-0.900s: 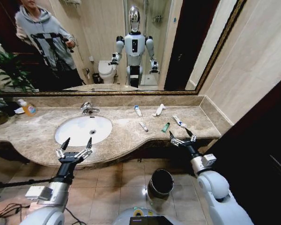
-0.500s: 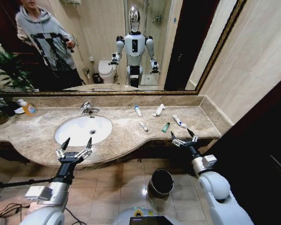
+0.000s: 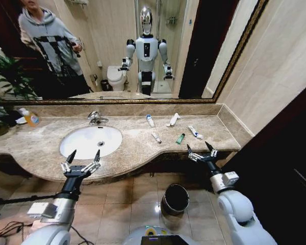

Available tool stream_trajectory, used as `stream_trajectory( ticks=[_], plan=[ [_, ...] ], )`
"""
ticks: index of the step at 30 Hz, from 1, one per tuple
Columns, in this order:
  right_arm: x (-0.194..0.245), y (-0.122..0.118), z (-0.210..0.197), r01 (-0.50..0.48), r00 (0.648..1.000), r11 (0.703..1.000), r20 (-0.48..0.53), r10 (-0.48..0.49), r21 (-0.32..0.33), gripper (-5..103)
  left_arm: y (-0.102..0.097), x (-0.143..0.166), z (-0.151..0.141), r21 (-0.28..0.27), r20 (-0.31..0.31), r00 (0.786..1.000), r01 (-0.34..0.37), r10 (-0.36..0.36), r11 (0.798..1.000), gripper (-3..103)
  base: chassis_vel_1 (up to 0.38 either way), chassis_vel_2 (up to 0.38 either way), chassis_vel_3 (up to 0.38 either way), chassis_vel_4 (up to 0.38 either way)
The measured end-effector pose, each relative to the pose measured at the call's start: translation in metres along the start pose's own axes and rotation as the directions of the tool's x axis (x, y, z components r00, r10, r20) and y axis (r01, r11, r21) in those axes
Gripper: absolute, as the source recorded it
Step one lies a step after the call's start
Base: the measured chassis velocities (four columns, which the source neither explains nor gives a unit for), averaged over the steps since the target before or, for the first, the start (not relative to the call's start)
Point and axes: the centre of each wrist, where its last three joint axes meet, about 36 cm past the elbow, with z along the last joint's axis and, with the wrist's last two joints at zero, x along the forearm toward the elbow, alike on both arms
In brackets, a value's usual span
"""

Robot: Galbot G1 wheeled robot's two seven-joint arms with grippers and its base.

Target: Pick up the trash from the sink and place it in the trash bin.

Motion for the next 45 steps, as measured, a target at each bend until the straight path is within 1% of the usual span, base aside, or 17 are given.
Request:
stream_trajectory(
  ticks=[4,7,9,11,14,15,18,20,22,24,27,34,36,38,40,41,45],
  plan=[
    [-0.036,-0.024,0.005,0.010,1.000,1.000,-0.022,-0.009,0.016,100,0.000,0.000,0.000,0.000,0.000,1.000,0.000,0.000,1.000,100,0.000,0.000,0.000,0.000],
    [-0.055,-0.033,0.009,0.012,0.999,1.000,-0.030,-0.012,0.020,100,0.000,0.000,0.000,0.000,0.000,1.000,0.000,0.000,1.000,100,0.000,0.000,0.000,0.000],
    [-0.076,-0.042,0.016,0.004,0.999,1.000,-0.039,-0.003,0.020,100,0.000,0.000,0.000,0.000,0.000,1.000,0.000,0.000,1.000,100,0.000,0.000,0.000,0.000],
    [-0.084,-0.046,0.020,-0.002,0.999,1.000,-0.046,0.003,0.018,100,0.000,0.000,0.000,0.000,0.000,1.000,0.000,0.000,1.000,100,0.000,0.000,0.000,0.000],
    [-0.114,-0.066,0.036,-0.033,0.996,0.999,-0.082,0.035,0.017,100,0.000,0.000,0.000,0.000,0.000,1.000,0.000,0.000,1.000,100,0.000,0.000,0.000,0.000],
    [-0.114,-0.066,0.036,-0.033,0.996,0.999,-0.082,0.035,0.017,100,0.000,0.000,0.000,0.000,0.000,1.000,0.000,0.000,1.000,100,0.000,0.000,0.000,0.000],
    [-0.133,-0.088,0.049,-0.070,0.991,0.997,-0.109,0.072,0.023,100,0.000,0.000,0.000,0.000,0.000,1.000,0.000,0.000,1.000,100,0.000,0.000,0.000,0.000],
    [-0.136,-0.093,0.052,-0.077,0.990,0.997,-0.115,0.080,0.024,100,0.000,0.000,0.000,0.000,0.000,1.000,0.000,0.000,1.000,100,0.000,0.000,0.000,0.000],
    [-0.142,-0.106,0.063,-0.093,0.987,0.995,-0.131,0.096,0.024,100,0.000,0.000,0.000,0.000,0.000,1.000,0.000,0.000,1.000,100,0.000,0.000,0.000,0.000],
    [-0.143,-0.110,0.067,-0.095,0.986,0.995,-0.136,0.097,0.018,100,0.000,0.000,0.000,0.000,0.000,1.000,0.000,0.000,1.000,100,0.000,0.000,0.000,0.000],
    [-0.144,-0.118,0.077,-0.099,0.985,0.995,-0.147,0.096,-0.017,100,0.000,0.000,0.000,0.000,0.000,1.000,0.000,0.000,1.000,100,0.000,0.000,0.000,0.000],
    [-0.156,-0.120,0.081,-0.080,0.989,0.996,-0.128,0.075,-0.034,101,0.000,0.000,0.000,0.000,0.000,1.000,0.000,0.000,1.000,100,0.000,0.000,0.000,0.000],
    [-0.163,-0.121,0.082,-0.073,0.990,0.997,-0.125,0.068,-0.035,94,0.000,0.000,0.000,0.000,0.000,1.000,0.000,0.000,1.000,100,0.000,0.000,0.000,0.000],
    [-0.165,-0.120,0.082,-0.072,0.990,0.997,-0.124,0.067,-0.036,94,0.000,0.000,0.000,0.000,0.000,1.000,0.000,0.000,1.000,100,0.000,0.000,0.000,0.000],
    [-0.170,-0.119,0.082,-0.068,0.990,0.997,-0.123,0.062,-0.039,87,0.000,0.000,0.000,0.000,0.000,1.000,0.000,0.000,1.000,100,0.000,0.000,0.000,0.000],
    [-0.170,-0.119,0.082,-0.068,0.990,0.997,-0.123,0.062,-0.039,87,0.000,0.000,0.000,0.000,0.000,1.000,0.000,0.000,1.000,100,0.000,0.000,0.000,0.000],
    [-0.172,-0.119,0.081,-0.062,0.991,0.997,-0.122,0.057,-0.040,70,0.000,0.000,0.000,0.000,0.000,1.000,0.000,0.000,1.000,100,0.000,0.000,0.000,0.000]
  ],
)
